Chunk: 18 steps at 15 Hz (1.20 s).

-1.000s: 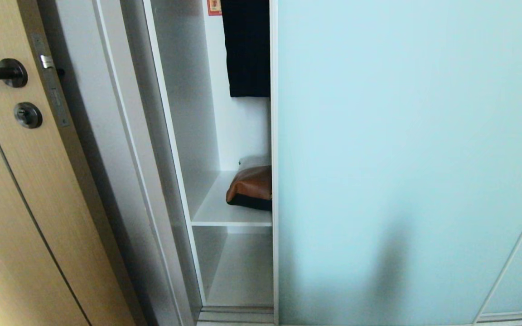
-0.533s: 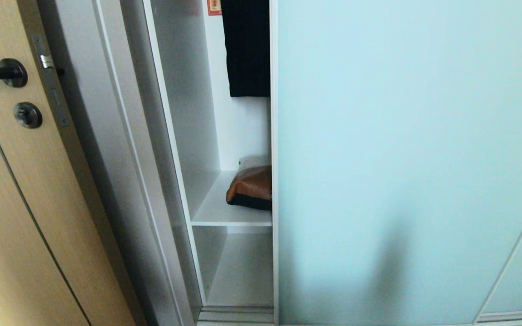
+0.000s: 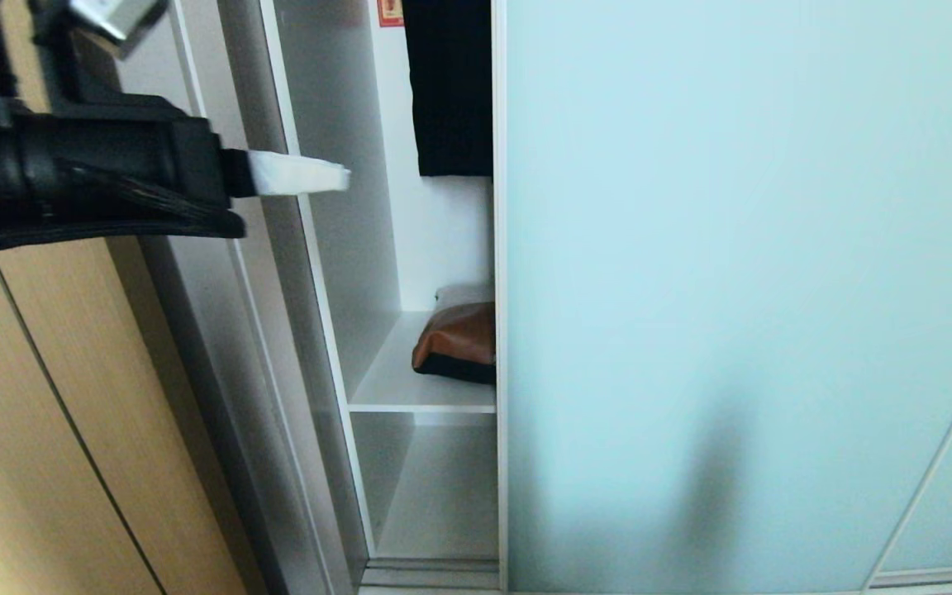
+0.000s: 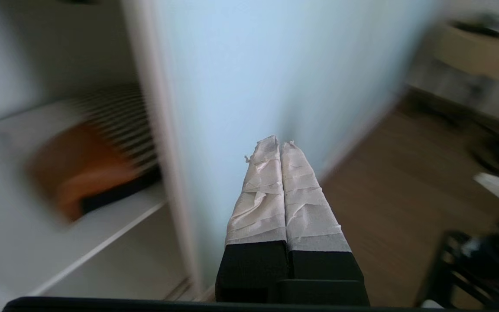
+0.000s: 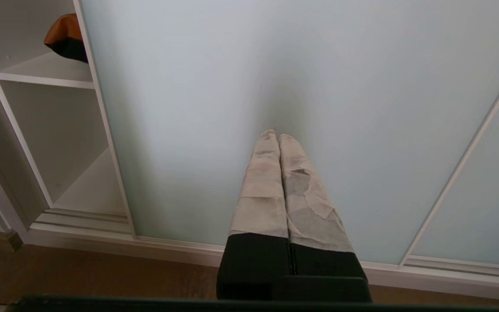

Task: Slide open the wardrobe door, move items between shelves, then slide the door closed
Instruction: Close the door

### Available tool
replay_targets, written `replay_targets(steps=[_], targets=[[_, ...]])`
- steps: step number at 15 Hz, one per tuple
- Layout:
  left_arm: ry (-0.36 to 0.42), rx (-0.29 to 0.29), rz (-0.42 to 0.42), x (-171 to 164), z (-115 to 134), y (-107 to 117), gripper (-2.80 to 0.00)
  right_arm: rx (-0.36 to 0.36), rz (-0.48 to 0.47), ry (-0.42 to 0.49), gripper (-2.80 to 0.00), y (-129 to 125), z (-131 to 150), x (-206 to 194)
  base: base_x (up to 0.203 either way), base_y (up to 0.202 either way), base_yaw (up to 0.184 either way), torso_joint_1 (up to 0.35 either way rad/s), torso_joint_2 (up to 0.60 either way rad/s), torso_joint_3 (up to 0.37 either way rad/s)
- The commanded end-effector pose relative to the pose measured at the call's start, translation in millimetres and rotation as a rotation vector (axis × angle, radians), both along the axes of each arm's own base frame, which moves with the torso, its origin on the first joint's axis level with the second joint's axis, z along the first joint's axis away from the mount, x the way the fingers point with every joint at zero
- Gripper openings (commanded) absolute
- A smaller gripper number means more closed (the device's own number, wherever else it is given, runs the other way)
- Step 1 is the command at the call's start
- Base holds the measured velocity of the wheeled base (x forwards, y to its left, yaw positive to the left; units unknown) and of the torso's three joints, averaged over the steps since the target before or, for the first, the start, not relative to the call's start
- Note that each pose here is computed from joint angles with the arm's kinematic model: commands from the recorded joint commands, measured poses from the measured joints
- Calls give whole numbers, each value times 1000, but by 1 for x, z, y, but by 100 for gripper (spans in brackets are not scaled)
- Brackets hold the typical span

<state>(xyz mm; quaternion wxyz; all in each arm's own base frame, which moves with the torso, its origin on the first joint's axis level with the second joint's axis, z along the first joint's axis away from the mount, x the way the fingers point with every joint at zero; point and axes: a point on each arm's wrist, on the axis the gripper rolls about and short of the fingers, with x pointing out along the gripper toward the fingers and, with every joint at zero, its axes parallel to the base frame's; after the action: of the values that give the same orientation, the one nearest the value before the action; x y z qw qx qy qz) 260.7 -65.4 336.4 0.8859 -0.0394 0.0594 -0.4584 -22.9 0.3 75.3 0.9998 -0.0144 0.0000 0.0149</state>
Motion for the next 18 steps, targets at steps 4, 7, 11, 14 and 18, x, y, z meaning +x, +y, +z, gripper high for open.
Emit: replay_targets(steps=[4, 7, 11, 14, 18], targets=[[105, 33, -172, 45, -45, -71, -280, 0, 1, -1, -280, 0, 0, 0, 0, 0, 0, 0, 0, 0], [98, 47, -70, 69, -61, -84, -280, 0, 1, -2, -280, 0, 0, 0, 0, 0, 0, 0, 0, 0], [129, 8, 27, 88, -73, -112, -280, 0, 1, 0, -280, 0, 0, 0, 0, 0, 0, 0, 0, 0], [130, 19, 112, 102, -84, -139, -280, 0, 1, -2, -280, 0, 0, 0, 0, 0, 0, 0, 0, 0], [157, -7, 231, 125, -102, -160, -280, 0, 1, -1, -280, 0, 0, 0, 0, 0, 0, 0, 0, 0]])
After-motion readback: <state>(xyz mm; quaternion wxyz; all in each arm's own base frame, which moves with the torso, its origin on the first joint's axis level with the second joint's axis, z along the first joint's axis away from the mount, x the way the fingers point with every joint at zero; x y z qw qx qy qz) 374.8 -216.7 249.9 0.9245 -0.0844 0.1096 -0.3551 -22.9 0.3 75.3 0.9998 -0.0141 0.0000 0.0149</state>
